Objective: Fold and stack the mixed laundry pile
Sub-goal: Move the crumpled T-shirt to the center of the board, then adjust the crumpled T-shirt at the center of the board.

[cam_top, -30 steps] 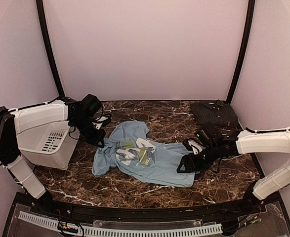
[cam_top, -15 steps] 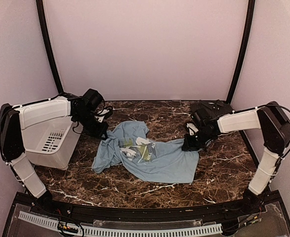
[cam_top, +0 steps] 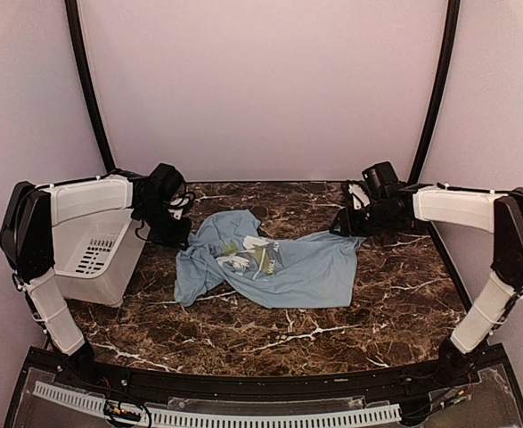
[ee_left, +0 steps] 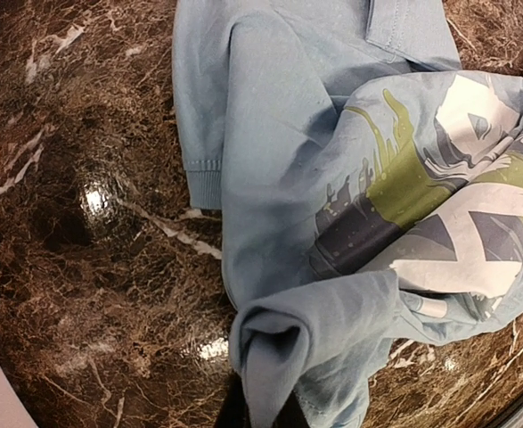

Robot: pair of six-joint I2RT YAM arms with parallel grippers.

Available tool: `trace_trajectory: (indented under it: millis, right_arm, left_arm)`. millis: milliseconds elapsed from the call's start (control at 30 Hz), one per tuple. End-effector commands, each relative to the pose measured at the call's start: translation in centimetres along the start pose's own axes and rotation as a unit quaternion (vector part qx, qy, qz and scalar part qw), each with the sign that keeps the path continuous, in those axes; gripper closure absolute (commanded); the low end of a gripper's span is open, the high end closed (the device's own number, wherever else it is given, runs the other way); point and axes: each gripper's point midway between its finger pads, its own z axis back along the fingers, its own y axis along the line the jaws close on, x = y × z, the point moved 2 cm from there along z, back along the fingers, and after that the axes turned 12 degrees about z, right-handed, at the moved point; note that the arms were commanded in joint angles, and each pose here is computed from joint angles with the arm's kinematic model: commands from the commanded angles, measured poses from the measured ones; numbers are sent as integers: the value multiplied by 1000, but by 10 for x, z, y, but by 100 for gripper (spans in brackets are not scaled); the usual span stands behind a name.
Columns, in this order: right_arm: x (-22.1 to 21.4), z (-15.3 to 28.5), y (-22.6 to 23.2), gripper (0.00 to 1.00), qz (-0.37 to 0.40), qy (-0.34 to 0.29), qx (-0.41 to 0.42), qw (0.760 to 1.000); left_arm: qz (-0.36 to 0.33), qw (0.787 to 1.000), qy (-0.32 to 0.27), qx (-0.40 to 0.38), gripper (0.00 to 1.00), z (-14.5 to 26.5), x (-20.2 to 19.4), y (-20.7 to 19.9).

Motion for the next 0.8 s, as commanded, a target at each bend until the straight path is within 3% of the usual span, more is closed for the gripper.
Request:
trace_trajectory:
  millis: [0,233,667,733,767]
  right_arm:
    - [-45,31,35,51,-27,18,62,998]
    - [-102,32,64,53,-28,64,60,996]
    - [-150,-26,59,51,42,171,-30,984]
    - [-152,-29,58,55,50,178,-46,982]
    - [-154,-30,57,63,54,184,-53,980]
  left_arm:
    - [6,1000,-12,-15,100,9,4,-6]
    - [-1,999,-19,-25,100,16,9,-12]
    - [-3,999,-21,-30,100,20,8,-13]
    - [-4,999,-22,-32,100,21,8,-13]
    - [-4,999,-21,-33,100,21,8,-13]
